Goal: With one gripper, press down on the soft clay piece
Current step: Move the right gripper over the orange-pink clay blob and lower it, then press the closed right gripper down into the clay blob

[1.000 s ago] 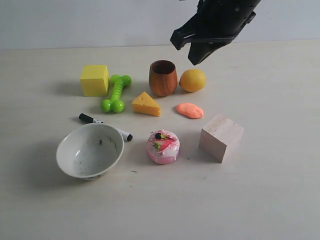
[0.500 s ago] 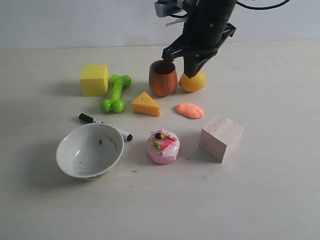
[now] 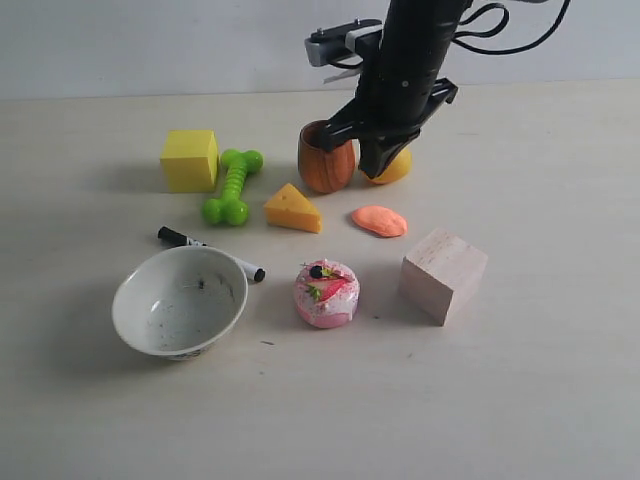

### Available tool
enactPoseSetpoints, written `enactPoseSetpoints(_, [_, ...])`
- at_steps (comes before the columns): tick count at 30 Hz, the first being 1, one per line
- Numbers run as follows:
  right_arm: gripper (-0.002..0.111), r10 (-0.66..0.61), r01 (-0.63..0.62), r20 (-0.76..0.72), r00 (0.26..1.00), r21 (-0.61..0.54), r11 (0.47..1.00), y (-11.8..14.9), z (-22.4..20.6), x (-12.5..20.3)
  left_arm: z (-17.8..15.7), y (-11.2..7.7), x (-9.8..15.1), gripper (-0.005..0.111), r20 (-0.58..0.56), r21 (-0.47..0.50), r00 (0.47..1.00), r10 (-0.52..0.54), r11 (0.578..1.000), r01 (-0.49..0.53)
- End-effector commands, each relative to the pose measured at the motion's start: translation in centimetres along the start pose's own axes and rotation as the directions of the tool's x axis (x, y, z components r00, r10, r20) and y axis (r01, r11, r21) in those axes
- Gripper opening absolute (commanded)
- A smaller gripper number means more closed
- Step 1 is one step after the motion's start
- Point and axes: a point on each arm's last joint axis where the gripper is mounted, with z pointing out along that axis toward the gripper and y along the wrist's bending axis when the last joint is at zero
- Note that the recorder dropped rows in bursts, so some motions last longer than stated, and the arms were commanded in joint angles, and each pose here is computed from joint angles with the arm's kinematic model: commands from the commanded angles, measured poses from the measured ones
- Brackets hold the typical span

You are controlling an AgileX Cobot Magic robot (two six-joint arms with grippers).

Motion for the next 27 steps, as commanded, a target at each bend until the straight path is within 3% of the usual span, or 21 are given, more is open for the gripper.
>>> enactPoseSetpoints(1, [0.0,0.02,-0.018,-0.043,0.999,0.046,0.999,-0.5,1.8,-0.1,0.0,0.0,-0.1,0.0,0.013,0.0,1.0,-0.003,1.0,0.003])
enactPoseSetpoints(4, [0.0,0.066,-0.063,-0.062,0.996,0.049,0.997,-0.7,2.9,0.0,0.0,0.0,-0.1,0.0,0.013,0.0,1.0,-0.003,1.0,0.003])
enactPoseSetpoints(27, [0.0,0.04,-0.035,-0.057,0.998,0.083,0.996,-1.4,6.5,-0.4,0.0,0.0,-0.1,0.0,0.013,0.0,1.0,-0.003,1.0,0.003])
